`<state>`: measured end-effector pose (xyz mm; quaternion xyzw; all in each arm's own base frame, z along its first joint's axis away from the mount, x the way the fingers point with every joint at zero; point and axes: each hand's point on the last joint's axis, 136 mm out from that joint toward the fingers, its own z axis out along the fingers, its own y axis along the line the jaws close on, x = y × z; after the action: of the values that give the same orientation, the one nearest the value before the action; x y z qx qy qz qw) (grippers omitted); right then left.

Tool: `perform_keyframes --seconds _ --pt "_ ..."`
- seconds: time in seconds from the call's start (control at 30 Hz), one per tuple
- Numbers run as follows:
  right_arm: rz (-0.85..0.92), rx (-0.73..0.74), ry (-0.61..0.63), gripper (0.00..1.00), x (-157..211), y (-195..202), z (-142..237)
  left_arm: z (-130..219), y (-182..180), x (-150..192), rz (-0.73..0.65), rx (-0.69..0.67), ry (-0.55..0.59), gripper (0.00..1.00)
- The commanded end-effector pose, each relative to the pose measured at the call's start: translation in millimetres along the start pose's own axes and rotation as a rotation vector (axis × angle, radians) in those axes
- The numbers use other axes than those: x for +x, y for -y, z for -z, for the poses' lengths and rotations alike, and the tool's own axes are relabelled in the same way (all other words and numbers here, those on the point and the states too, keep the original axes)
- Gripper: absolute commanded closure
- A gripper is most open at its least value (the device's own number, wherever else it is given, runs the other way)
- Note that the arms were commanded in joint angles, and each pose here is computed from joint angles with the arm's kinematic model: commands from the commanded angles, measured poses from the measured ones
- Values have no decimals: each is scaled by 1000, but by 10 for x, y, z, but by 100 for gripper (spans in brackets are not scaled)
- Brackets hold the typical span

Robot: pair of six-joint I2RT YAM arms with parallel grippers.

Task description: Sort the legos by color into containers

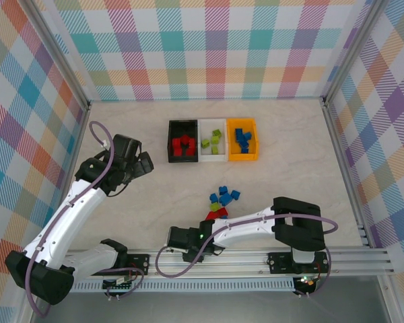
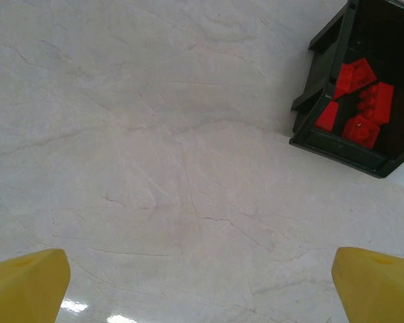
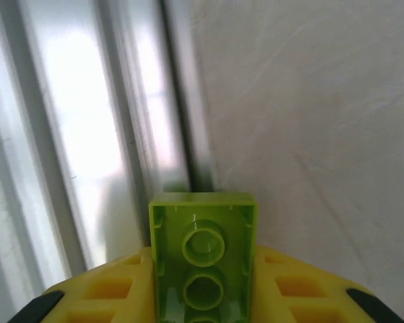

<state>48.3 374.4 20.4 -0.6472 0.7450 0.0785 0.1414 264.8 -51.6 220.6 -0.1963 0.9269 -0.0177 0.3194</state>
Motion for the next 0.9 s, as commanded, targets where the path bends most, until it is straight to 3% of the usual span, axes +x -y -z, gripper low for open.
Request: perform_keyframes --seconds 0.0,0.2,0.37,0.47,0.67,0.87 --pt "-99 68 96 73 -146 314 129 -27 1 3 10 7 -11 0" --pt "-292 147 267 73 -330 930 555 -51 19 29 9 14 -20 0" --pt "-520 258 443 72 -431 1837 1128 -110 41 98 20 32 -37 0" --pt "-665 326 488 71 -413 2432 1289 -175 109 175 23 69 -64 0" --pt "-910 423 451 70 -303 3527 1170 -307 300 403 -5 122 -119 0" --pt "-1077 473 332 68 -159 4247 915 -441 549 710 -74 172 -186 0"
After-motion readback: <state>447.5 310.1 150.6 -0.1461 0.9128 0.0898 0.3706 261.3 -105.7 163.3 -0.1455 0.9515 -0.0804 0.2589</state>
